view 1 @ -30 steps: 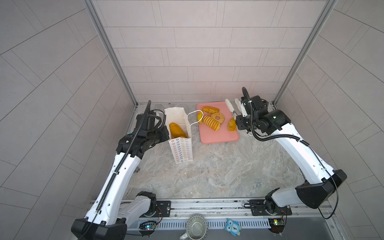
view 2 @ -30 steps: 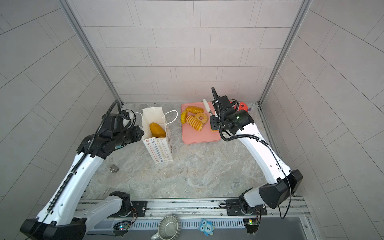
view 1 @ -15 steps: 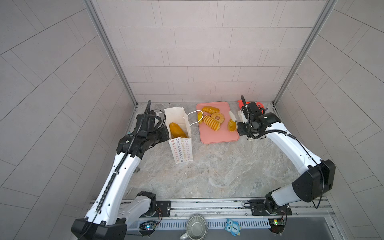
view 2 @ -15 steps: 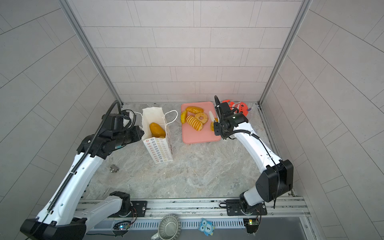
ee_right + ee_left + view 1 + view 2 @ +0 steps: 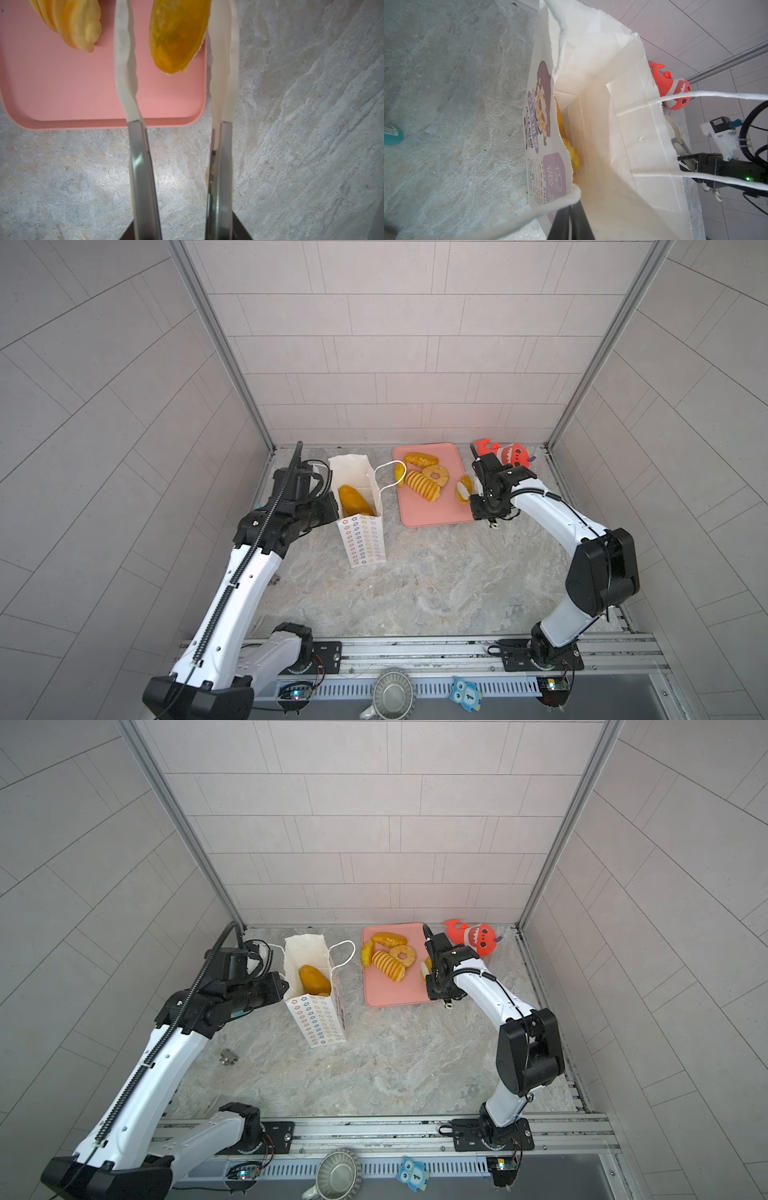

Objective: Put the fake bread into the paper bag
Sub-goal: 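Lower the tongs with the right gripper toward the oval bun nearest the toy, then close the tongs with the right gripper around the oval yellow bun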

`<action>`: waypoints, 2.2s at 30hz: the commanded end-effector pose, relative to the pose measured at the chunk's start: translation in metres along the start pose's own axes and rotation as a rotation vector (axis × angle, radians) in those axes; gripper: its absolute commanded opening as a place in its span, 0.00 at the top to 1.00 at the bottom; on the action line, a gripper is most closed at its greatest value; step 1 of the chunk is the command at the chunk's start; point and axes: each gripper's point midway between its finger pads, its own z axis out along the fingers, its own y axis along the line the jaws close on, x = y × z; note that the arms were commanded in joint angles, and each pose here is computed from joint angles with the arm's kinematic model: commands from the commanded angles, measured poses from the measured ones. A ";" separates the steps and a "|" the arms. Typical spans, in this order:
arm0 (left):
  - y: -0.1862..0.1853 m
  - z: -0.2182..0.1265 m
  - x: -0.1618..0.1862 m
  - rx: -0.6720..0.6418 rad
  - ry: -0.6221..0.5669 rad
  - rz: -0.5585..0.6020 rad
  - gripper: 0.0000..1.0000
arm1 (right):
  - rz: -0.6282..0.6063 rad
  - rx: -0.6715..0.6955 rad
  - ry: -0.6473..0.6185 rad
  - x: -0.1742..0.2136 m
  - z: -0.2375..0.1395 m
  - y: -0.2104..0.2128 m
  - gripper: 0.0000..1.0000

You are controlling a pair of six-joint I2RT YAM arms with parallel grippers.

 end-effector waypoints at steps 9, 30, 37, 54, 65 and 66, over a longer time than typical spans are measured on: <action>-0.003 0.003 0.001 0.017 0.005 0.007 0.89 | 0.028 0.005 0.017 -0.005 0.005 -0.002 0.49; -0.004 0.001 0.000 0.018 0.004 0.016 0.89 | 0.024 0.011 0.052 -0.014 0.030 0.003 0.44; -0.003 0.002 0.000 0.016 0.007 0.016 0.89 | 0.020 0.020 0.060 -0.020 0.038 0.004 0.44; -0.002 0.003 0.001 0.009 0.012 0.014 0.89 | 0.016 0.043 0.064 -0.026 0.047 0.003 0.51; -0.001 0.000 0.002 0.007 0.009 0.014 0.89 | 0.023 0.041 0.039 -0.025 0.038 0.001 0.58; -0.001 0.001 0.003 0.007 0.011 0.014 0.89 | 0.024 0.038 0.035 -0.025 0.036 0.001 0.58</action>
